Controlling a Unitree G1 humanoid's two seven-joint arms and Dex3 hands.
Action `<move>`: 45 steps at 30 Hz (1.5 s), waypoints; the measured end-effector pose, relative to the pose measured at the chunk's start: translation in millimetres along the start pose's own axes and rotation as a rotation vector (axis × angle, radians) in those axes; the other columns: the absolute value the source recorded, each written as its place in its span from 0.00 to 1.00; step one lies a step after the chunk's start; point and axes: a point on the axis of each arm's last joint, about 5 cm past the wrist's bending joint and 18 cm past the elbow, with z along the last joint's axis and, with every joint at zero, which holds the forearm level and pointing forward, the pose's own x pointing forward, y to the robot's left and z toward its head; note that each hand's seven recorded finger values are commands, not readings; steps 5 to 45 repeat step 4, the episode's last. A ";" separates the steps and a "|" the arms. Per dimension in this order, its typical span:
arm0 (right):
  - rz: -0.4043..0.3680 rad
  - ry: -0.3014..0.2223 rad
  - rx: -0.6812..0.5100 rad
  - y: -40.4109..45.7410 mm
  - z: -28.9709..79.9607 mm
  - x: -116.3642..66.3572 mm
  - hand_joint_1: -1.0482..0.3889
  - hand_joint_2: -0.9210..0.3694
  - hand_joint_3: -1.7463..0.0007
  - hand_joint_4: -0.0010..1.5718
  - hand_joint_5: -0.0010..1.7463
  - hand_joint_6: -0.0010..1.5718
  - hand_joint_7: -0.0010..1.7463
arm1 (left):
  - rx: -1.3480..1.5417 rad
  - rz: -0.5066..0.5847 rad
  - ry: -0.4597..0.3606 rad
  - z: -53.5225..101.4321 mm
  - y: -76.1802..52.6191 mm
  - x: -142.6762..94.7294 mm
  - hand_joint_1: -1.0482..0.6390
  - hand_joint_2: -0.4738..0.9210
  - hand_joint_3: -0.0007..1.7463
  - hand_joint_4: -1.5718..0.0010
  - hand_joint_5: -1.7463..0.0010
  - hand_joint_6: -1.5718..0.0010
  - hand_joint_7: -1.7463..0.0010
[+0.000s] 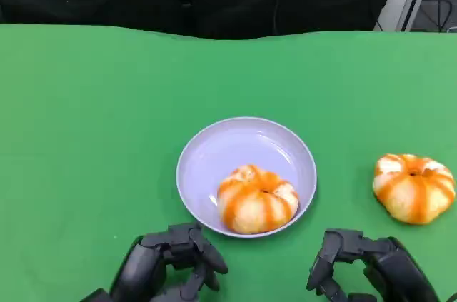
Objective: Grasp the bread from the table and place it into the plate.
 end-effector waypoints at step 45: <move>0.001 0.000 0.000 0.0 -0.1 -0.1 0.57 0.22 0.48 0.50 0.91 0.50 0.76 | 0.000 -0.001 0.002 -0.2 0.3 -0.4 0.60 0.78 0.55 0.45 0.20 0.42 0.33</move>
